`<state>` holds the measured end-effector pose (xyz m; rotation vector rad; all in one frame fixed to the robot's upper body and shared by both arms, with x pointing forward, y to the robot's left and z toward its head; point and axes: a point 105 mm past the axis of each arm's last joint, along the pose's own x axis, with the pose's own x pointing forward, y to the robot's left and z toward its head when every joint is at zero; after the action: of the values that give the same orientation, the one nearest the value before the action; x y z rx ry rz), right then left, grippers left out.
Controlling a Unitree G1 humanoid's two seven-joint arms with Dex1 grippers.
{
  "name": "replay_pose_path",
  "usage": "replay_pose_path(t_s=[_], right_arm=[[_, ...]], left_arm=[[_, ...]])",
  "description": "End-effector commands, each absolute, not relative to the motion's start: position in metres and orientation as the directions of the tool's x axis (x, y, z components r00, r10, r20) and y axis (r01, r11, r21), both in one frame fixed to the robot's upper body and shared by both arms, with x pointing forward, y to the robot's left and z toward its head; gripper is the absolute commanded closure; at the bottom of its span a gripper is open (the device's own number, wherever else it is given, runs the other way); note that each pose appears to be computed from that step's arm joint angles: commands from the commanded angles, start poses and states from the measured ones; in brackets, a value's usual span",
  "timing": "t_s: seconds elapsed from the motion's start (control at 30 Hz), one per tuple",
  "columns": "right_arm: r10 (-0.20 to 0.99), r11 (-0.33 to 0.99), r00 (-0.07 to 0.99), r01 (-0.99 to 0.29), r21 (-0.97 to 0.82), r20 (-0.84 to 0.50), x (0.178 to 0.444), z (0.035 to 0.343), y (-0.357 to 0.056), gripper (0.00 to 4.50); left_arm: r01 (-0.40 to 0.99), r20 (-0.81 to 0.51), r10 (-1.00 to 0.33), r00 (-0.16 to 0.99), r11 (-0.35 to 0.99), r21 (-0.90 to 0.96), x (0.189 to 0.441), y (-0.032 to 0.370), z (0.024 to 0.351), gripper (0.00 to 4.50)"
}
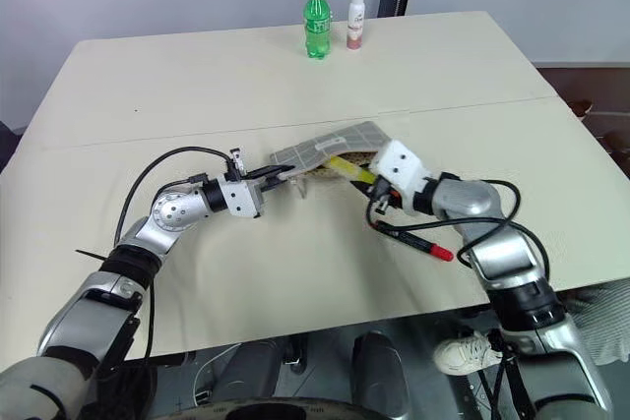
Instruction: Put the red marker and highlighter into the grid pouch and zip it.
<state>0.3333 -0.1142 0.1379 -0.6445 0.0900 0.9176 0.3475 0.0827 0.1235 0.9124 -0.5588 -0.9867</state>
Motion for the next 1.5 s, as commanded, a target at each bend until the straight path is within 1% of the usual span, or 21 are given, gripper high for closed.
replay_pose_path(t_s=[0.03,0.2,0.3,0.4,0.47,0.53,0.63,0.67,0.8,0.87,0.93,0.97,1.03,1.1,1.17,1.27,1.3,1.37,1.4,1.47,1.5], right_arm=[[0.727,0.346,0.596,-0.747,-0.567,-0.341,0.336,0.142,-0.099,3.59],[0.695,0.214,0.599,-0.702,-0.680,-0.399,0.345,0.138,-0.098,3.59],[0.693,0.204,0.608,-0.680,-0.705,-0.386,0.348,0.138,-0.100,3.59],[0.669,0.182,0.623,-0.667,-0.722,-0.406,0.351,0.129,-0.112,3.59],[0.675,0.237,0.642,-0.656,-0.716,-0.365,0.352,0.133,-0.116,2.54],[0.688,0.273,0.653,-0.636,-0.722,-0.316,0.349,0.142,-0.119,1.69],[0.720,0.345,0.644,-0.656,-0.671,-0.259,0.335,0.149,-0.123,0.12],[0.740,0.378,0.632,-0.676,-0.632,-0.233,0.327,0.150,-0.122,0.05],[0.780,0.518,0.614,-0.741,-0.428,-0.118,0.290,0.157,-0.129,0.05],[0.743,0.606,0.665,-0.717,-0.345,-0.075,0.278,0.161,-0.147,0.05],[0.685,0.679,0.725,-0.672,-0.296,-0.074,0.266,0.158,-0.167,0.05],[0.658,0.703,0.747,-0.653,-0.281,-0.090,0.260,0.154,-0.176,0.05],[0.613,0.715,0.771,-0.634,-0.295,-0.172,0.248,0.139,-0.195,0.05],[0.571,0.724,0.786,-0.618,-0.305,-0.236,0.242,0.129,-0.213,0.05],[0.562,0.707,0.774,-0.633,-0.315,-0.293,0.238,0.120,-0.224,0.05],[0.595,0.666,0.716,-0.693,-0.274,-0.366,0.228,0.109,-0.230,0.05],[0.576,0.652,0.711,-0.698,-0.298,-0.403,0.228,0.103,-0.235,0.05],[0.559,0.680,0.704,-0.692,-0.243,-0.439,0.228,0.092,-0.245,0.05],[0.548,0.694,0.701,-0.686,-0.220,-0.456,0.228,0.088,-0.249,0.56],[0.526,0.697,0.678,-0.689,-0.196,-0.514,0.225,0.075,-0.256,1.35],[0.523,0.696,0.663,-0.695,-0.180,-0.535,0.223,0.069,-0.258,1.91]], left_arm=[[0.435,0.051,-0.920,0.390,0.233,0.870,0.340,0.069,0.141,4.50],[0.461,0.043,-0.931,0.364,0.220,0.860,0.337,0.073,0.147,4.50],[0.461,0.036,-0.926,0.375,0.220,0.860,0.338,0.079,0.147,4.50],[0.461,0.038,-0.915,0.403,0.238,0.855,0.341,0.085,0.145,4.50],[0.457,0.037,-0.911,0.411,0.241,0.856,0.341,0.086,0.145,4.50],[0.457,0.043,-0.906,0.422,0.254,0.852,0.342,0.088,0.145,4.50],[0.462,0.042,-0.903,0.427,0.258,0.849,0.341,0.090,0.142,4.50],[0.465,0.039,-0.902,0.431,0.258,0.847,0.341,0.091,0.141,4.50],[0.464,0.028,-0.892,0.452,0.261,0.847,0.341,0.097,0.137,4.50],[0.459,0.030,-0.883,0.468,0.272,0.846,0.342,0.101,0.137,4.50],[0.457,0.029,-0.877,0.480,0.279,0.844,0.343,0.104,0.136,4.50],[0.458,0.029,-0.874,0.486,0.283,0.843,0.343,0.105,0.135,4.50],[0.460,0.029,-0.873,0.486,0.284,0.842,0.343,0.105,0.133,4.50],[0.463,0.031,-0.876,0.482,0.284,0.840,0.342,0.102,0.133,4.50],[0.467,0.028,-0.881,0.472,0.276,0.840,0.341,0.099,0.132,4.50],[0.470,0.026,-0.886,0.462,0.270,0.840,0.340,0.095,0.131,4.50],[0.471,0.027,-0.887,0.461,0.271,0.840,0.340,0.094,0.131,4.50],[0.470,0.028,-0.889,0.456,0.268,0.841,0.339,0.093,0.131,4.50],[0.469,0.029,-0.889,0.457,0.269,0.841,0.339,0.093,0.131,4.50],[0.468,0.029,-0.889,0.457,0.268,0.842,0.338,0.093,0.131,4.50],[0.468,0.031,-0.888,0.460,0.271,0.841,0.338,0.094,0.131,4.50]])
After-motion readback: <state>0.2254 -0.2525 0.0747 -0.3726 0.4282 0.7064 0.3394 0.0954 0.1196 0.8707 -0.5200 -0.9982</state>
